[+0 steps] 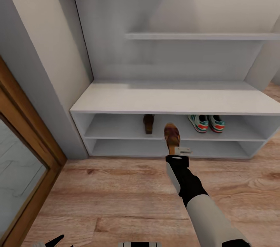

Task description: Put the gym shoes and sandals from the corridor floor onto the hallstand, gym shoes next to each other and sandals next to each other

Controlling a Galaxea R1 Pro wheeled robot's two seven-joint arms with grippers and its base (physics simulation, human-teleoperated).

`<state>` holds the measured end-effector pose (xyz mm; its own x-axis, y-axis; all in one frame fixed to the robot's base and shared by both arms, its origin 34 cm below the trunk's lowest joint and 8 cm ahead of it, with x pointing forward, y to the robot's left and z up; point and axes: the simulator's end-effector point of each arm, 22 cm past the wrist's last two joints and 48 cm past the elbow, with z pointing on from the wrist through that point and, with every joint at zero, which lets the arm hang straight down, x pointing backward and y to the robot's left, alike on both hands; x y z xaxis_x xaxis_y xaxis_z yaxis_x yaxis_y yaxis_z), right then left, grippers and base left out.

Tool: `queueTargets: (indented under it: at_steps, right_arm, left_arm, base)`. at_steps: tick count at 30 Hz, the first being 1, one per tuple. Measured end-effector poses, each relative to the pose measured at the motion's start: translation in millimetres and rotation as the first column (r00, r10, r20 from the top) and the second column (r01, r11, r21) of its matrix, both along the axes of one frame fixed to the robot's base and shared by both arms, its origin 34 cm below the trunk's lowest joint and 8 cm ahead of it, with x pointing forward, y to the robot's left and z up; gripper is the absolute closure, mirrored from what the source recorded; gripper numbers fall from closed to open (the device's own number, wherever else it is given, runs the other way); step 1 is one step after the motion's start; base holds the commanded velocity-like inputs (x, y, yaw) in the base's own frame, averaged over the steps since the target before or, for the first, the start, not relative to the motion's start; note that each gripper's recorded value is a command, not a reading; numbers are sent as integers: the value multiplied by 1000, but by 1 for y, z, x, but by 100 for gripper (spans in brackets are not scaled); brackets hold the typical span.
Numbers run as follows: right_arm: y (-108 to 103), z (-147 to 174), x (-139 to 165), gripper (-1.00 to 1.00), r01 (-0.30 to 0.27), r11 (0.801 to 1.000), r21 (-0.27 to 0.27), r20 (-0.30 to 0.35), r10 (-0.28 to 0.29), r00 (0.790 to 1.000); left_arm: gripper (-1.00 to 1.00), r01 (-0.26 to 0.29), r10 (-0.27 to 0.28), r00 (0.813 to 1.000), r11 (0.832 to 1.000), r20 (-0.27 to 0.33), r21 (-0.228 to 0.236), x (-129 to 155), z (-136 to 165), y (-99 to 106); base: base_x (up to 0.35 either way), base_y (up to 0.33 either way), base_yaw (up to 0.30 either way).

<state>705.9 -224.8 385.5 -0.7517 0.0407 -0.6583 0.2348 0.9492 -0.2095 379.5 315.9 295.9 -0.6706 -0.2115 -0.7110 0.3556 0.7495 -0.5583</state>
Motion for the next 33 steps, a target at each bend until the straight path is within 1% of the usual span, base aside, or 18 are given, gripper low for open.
queueTargets:
  at_steps: [4,11,16,23,29,33]
  right_arm:
    - [0,-2,-1,100,0,1000,-1,-5,0,1000]
    - [0,-3,-1,100,0,1000,0,-8,0,1000]
    - [0,-19,-5,100,1,1000,2,-34,-1,999]
    - [0,-21,-5,100,1,1000,0,-36,-1,999]
    - [0,-21,-5,100,1,1000,1,-34,-1,999]
    - [0,-21,-5,100,1,1000,0,-36,-1,999]
  left_arm:
    - [-100,-3,3,1000,1000,0,0,0,0,0]
    - [-100,-1,1,1000,1000,2,2,1,0,0]
    - [-100,-1,1,1000,1000,-25,1,-5,-8,0]
    - [-100,-2,2,1000,1000,-31,1,-6,-10,0]
    - [-100,-7,7,999,1000,-40,-2,-9,-12,0]
    - [-100,-11,11,999,1000,-42,0,-9,-13,0]
  base:
    - [181,0,0]
    - [17,0,0]
    - [1,0,0]
    - [0,0,0]
    - [237,0,0]
    - [93,0,0]
